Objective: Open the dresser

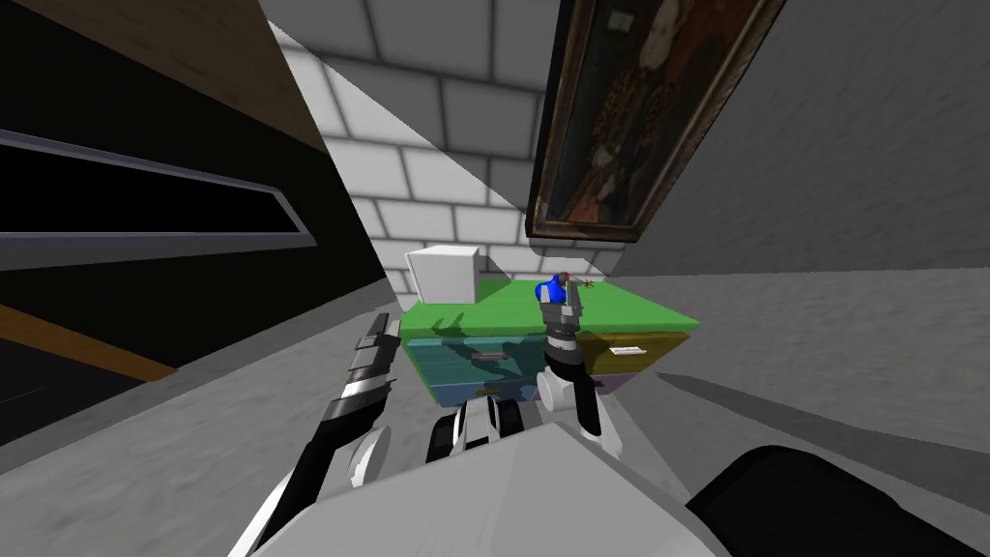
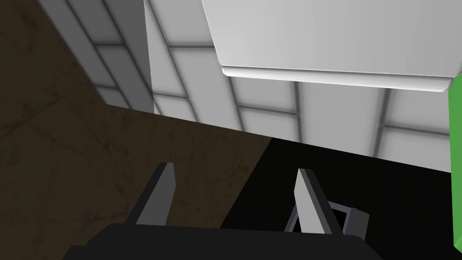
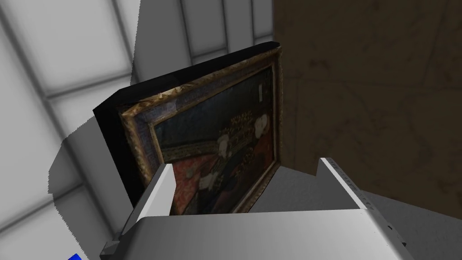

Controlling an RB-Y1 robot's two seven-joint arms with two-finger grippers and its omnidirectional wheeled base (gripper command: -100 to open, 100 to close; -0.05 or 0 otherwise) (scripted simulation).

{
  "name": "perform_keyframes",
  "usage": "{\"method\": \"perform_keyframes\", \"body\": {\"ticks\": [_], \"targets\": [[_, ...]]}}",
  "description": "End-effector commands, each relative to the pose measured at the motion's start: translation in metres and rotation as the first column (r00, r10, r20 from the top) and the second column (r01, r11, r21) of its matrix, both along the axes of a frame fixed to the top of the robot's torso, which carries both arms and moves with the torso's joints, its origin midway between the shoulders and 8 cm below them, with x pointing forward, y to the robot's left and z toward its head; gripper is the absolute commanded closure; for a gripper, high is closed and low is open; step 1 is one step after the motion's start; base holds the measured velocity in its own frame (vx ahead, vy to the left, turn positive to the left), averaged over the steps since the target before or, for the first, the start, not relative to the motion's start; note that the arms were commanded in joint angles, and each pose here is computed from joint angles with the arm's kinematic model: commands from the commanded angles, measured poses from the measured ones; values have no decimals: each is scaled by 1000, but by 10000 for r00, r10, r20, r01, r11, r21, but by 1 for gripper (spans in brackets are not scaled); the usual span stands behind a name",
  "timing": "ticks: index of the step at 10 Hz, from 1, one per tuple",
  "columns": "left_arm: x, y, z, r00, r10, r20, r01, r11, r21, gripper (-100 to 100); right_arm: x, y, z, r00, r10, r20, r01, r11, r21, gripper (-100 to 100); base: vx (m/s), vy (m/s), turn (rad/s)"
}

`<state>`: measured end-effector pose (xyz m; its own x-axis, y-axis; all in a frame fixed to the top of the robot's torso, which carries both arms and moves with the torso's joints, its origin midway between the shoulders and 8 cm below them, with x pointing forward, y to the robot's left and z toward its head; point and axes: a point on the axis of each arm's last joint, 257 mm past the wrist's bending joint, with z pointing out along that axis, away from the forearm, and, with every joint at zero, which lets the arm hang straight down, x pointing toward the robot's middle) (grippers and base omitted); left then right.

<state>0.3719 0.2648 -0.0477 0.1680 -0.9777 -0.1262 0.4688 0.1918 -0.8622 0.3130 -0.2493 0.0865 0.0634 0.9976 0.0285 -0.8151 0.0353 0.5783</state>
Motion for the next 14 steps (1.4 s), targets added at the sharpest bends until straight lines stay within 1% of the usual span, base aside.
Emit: {"method": "perform_keyframes", "body": {"ticks": [1, 3, 4, 5, 6, 8, 9, 10, 11, 12, 13, 14], "targets": [[0, 0, 0, 10000, 0, -5, 0, 10000, -1, 0, 11, 13, -11, 9987, 51, -510, -100, 9955, -946, -100, -32, 4, 125], [0, 0, 0, 10000, 0, -7, 0, 10000, -2, 0, 25, 25, -29, 9931, -182, -1158, -45, 9813, -1924, -100, -52, 12, 146], [0, 0, 0, 10000, -1, -6, 1, 10000, -2, 0, 34, 31, -40, 9873, -414, -1536, 22, 9690, -2471, -100, -62, 18, 188], [0, 0, 0, 10000, -1, -6, 1, 10000, -2, 0, 43, 35, -54, 9786, -695, -1935, 87, 9542, -2992, -100, -68, 31, 213], [0, 0, 0, 10000, -1, -6, 1, 10000, -2, 0, 43, 36, -54, 9785, -726, -1929, 105, 9522, -3052, -100, -47, 18, 73], [0, 0, 0, 10000, -1, -7, 1, 10000, -2, 0, 61, 42, -84, 9540, -1461, -2617, 250, 9088, -4164, -100, -54, 18, 227], [0, 0, 0, 10000, -1, -6, 1, 10000, -2, 0, 63, 43, -87, 9502, -1577, -2686, 281, 9022, -4304, -100, -42, 13, 92], [0, 0, 0, 10000, 1, -8, -1, 10000, -1, 0, 73, 44, -105, 9309, -2047, -3026, 335, 8726, -4873, -100, -60, 26, 146], [0, 0, 0, 10000, 0, -7, 0, 10000, -2, 0, 73, 45, -105, 9299, -2106, -3016, 356, 8677, -4959, -100, -49, 20, 114], [0, 0, 0, 10000, 0, -8, 0, 10000, -1, 0, 83, 44, -125, 9054, -2644, -3322, 391, 8311, -5548, -100, -52, 18, 235], [0, 0, 0, 10000, -1, -7, 1, 10000, -2, 0, 83, 45, -125, 9051, -2690, -3293, 410, 8261, -5621, -100, -39, 18, 114], [0, 0, 0, 10000, 1, -8, -1, 10000, -1, 0, 91, 44, -144, 8800, -3208, -3503, 414, 7864, -6164, -100, -43, 29, 149]]}}
